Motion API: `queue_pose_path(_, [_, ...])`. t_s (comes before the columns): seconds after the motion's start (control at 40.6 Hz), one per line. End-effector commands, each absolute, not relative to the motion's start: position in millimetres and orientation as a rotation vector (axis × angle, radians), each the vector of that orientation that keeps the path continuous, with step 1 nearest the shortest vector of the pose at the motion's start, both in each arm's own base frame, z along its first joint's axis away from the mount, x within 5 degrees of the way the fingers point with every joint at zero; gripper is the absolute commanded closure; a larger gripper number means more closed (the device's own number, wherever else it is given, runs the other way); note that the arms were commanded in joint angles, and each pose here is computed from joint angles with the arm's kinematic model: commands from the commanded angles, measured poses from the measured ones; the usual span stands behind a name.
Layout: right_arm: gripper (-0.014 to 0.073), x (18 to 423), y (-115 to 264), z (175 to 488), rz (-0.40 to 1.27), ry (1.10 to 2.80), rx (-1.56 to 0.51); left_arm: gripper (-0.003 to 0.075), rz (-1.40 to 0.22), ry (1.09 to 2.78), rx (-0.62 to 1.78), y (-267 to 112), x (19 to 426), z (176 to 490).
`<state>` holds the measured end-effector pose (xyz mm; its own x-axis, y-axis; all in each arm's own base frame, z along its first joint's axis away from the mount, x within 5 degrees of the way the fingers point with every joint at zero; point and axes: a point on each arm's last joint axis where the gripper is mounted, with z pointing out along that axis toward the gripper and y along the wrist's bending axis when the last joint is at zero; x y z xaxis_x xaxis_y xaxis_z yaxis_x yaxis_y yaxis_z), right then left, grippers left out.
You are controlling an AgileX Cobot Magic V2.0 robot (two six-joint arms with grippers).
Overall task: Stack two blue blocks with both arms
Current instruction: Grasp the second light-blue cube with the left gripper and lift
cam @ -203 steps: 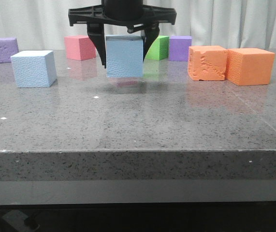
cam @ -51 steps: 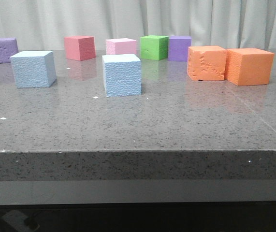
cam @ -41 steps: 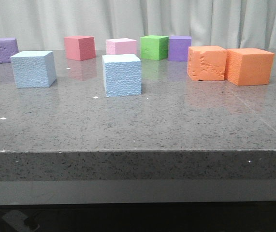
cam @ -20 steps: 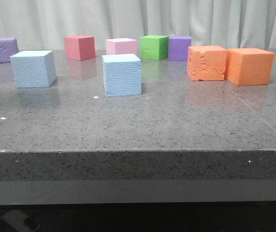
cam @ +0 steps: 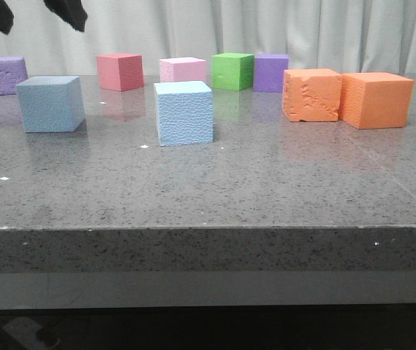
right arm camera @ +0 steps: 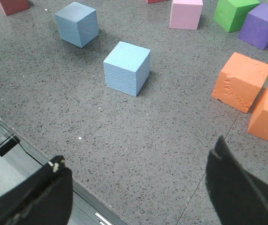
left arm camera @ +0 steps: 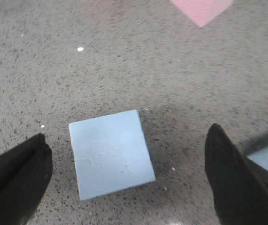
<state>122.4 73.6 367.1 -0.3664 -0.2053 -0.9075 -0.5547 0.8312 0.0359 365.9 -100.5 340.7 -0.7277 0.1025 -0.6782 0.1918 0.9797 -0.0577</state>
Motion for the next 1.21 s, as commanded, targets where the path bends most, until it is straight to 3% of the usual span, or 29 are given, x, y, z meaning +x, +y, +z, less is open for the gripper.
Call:
queue_pose_path(0.0, [0.0003,123.4,73.0,380.4,0.419,1.863,-0.532,0.0081,-0.184,2.305,0.131,-101.9,371.7,359.6])
queue_pose_path(0.591, [0.0003,123.4,73.0,380.4,0.419,1.863,-0.532,0.0084,-0.202,2.44,-0.033,-110.2,405.1,297.9])
queue_pose_path(0.886, [0.0003,123.4,73.0,380.4,0.419,1.863,-0.532,0.0292,-0.189,2.445,-0.027,-109.9,406.2,295.5])
queue_pose_path(1.181, [0.0003,123.4,73.0,380.4,0.419,1.863,-0.532,0.03,-0.137,2.433,0.133,-110.5,401.4,315.3])
